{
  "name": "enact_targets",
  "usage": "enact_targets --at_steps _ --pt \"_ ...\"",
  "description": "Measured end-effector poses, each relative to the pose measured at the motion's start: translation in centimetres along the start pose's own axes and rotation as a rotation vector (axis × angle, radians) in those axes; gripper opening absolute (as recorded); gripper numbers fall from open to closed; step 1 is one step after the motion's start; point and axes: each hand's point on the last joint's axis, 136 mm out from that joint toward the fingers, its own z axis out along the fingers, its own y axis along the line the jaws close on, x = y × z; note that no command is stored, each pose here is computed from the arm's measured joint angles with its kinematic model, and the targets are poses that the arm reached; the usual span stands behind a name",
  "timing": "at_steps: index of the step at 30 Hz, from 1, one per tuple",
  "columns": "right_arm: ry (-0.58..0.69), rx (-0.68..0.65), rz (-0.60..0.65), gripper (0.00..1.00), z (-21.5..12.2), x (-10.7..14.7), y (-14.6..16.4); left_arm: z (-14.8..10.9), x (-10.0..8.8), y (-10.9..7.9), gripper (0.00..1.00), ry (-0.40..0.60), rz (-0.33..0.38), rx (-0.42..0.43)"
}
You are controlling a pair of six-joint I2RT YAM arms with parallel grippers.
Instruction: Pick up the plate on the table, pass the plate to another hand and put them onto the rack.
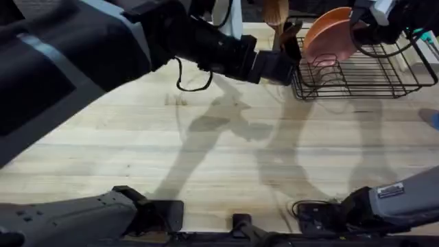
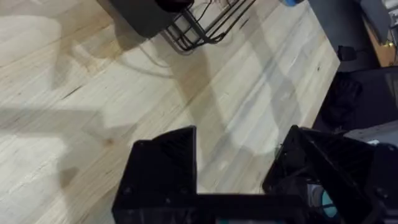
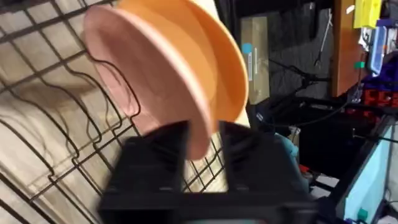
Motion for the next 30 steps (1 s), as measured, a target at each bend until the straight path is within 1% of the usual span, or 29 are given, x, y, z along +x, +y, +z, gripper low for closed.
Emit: enact_targets --at_steps 2,4,5,7,13,17,21,25,26,30 --pt "-0.001 -0.003 0.0 0.626 0.0 -0.1 0.1 0.0 0.0 0.0 0.995 0.0 0.0 0.0" --pt "-0.002 -0.003 -0.001 0.923 0.0 -0.1 0.1 0.0 0.0 0.0 0.995 0.0 0.0 0.0" --pt "-0.003 -0.003 -0.004 0.974 0.0 -0.2 0.1 0.0 0.0 0.0 0.995 0.0 0.0 0.0" --pt "-0.003 -0.004 -0.005 0.995 0.1 -0.2 0.1 0.0 0.0 0.0 0.995 0.0 0.0 -0.001" --pt "-0.005 -0.007 -0.006 0.996 0.1 -0.4 0.2 0.0 0.0 0.0 0.995 0.0 0.0 -0.001" --pt "-0.016 -0.005 -0.003 0.997 -0.3 -1.4 0.1 0.0 -0.1 0.0 0.995 -0.005 0.004 0.0" --pt "-0.025 0.009 0.032 0.997 -2.4 -2.5 -0.3 0.0 -0.4 -0.1 0.995 -0.014 0.011 0.002" --pt "-0.025 -0.007 0.083 0.997 -4.9 -3.5 0.2 0.0 -1.0 -0.2 0.995 -0.037 0.029 0.006" --pt "-0.025 -0.017 0.129 0.997 -6.7 -4.2 0.6 0.0 -1.6 -0.1 0.995 -0.061 0.046 -0.002" --pt "-0.029 -0.012 0.23 0.997 -9.1 -5.0 0.8 -0.1 -2.3 0.5 0.995 -0.092 0.06 -0.039"
